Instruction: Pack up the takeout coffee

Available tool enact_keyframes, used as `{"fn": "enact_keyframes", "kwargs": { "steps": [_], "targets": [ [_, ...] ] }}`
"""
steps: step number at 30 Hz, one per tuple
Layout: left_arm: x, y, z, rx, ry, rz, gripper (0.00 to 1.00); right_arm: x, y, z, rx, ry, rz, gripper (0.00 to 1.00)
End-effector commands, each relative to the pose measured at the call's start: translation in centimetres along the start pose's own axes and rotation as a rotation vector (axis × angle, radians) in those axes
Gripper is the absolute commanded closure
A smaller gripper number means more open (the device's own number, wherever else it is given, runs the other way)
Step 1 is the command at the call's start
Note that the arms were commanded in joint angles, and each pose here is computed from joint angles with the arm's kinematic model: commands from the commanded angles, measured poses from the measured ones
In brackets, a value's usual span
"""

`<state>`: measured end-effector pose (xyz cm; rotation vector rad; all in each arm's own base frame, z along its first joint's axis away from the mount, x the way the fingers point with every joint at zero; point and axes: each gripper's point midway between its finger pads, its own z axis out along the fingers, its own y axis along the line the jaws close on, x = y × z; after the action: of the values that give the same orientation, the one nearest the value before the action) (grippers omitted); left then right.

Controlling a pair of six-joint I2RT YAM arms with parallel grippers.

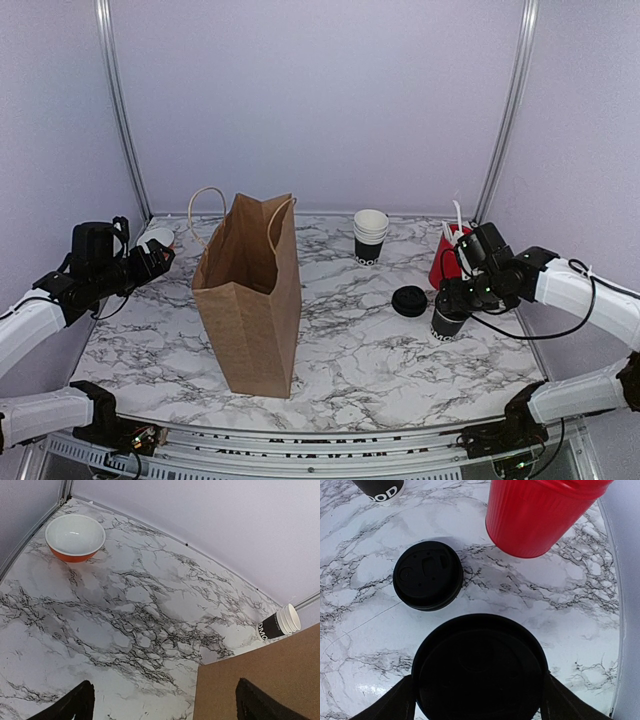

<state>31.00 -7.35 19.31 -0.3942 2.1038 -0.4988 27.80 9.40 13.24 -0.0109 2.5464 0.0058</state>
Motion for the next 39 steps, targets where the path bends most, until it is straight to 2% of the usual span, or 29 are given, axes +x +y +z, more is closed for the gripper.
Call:
{"fn": "enact_keyframes", "kwargs": {
  "steps": [1, 20, 39],
  "targets": [
    [-0.5, -0.4, -0.1, 0.027, -0.022, 0.004, 0.01, -0.4, 0.0, 0.1, -0.005, -0.017, 0.019, 0.19],
    [-0.3, -0.6, 0.0, 0.041, -0.010, 0.006, 0.01, -0.4, 0.1, 0.0, -0.014, -0.014, 0.022, 0.33],
    [0.0, -0.7, 0.4, 0.042, 0.009, 0.002, 0.01, -1.7, 0.3, -1.4, -0.025, -0.036, 0.011, 0.36]
  ]
}}
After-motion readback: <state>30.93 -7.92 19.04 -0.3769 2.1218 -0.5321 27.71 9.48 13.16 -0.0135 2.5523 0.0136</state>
